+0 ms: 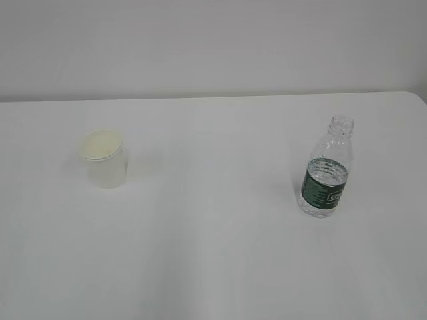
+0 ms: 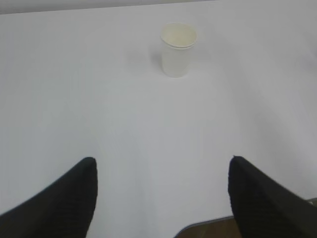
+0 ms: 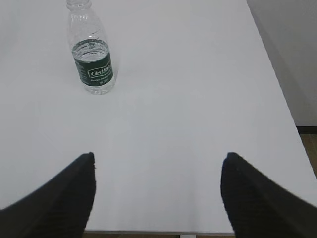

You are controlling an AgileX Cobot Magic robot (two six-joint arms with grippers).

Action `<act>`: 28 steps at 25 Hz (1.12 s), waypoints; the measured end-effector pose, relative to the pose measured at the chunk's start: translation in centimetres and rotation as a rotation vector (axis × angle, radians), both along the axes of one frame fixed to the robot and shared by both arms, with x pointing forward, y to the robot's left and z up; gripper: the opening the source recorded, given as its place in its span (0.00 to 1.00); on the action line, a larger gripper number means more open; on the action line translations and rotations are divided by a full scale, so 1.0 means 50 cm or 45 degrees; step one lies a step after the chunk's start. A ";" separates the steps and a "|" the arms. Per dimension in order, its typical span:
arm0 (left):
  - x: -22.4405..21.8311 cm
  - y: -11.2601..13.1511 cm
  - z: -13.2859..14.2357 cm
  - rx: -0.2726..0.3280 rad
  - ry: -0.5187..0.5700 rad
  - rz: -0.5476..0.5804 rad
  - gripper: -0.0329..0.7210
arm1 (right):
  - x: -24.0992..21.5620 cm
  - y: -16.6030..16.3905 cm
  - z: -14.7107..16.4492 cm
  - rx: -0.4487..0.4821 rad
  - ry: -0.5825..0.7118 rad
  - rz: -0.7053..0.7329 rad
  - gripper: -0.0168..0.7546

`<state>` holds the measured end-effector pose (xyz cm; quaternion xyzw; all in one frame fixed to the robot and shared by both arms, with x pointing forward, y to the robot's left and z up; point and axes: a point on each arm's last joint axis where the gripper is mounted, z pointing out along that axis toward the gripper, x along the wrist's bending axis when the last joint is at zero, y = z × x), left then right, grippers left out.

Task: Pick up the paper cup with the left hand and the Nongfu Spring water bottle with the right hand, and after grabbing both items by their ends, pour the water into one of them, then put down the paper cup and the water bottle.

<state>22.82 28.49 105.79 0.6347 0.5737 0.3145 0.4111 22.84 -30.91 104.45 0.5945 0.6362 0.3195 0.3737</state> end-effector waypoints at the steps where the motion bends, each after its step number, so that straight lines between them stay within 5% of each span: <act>1: 0.000 0.000 0.000 0.000 0.000 0.000 0.83 | 0.000 0.000 0.000 0.000 0.000 0.000 0.78; 28: 0.000 0.000 0.000 0.000 0.000 0.000 0.82 | 0.000 0.000 0.000 0.000 0.000 0.000 0.78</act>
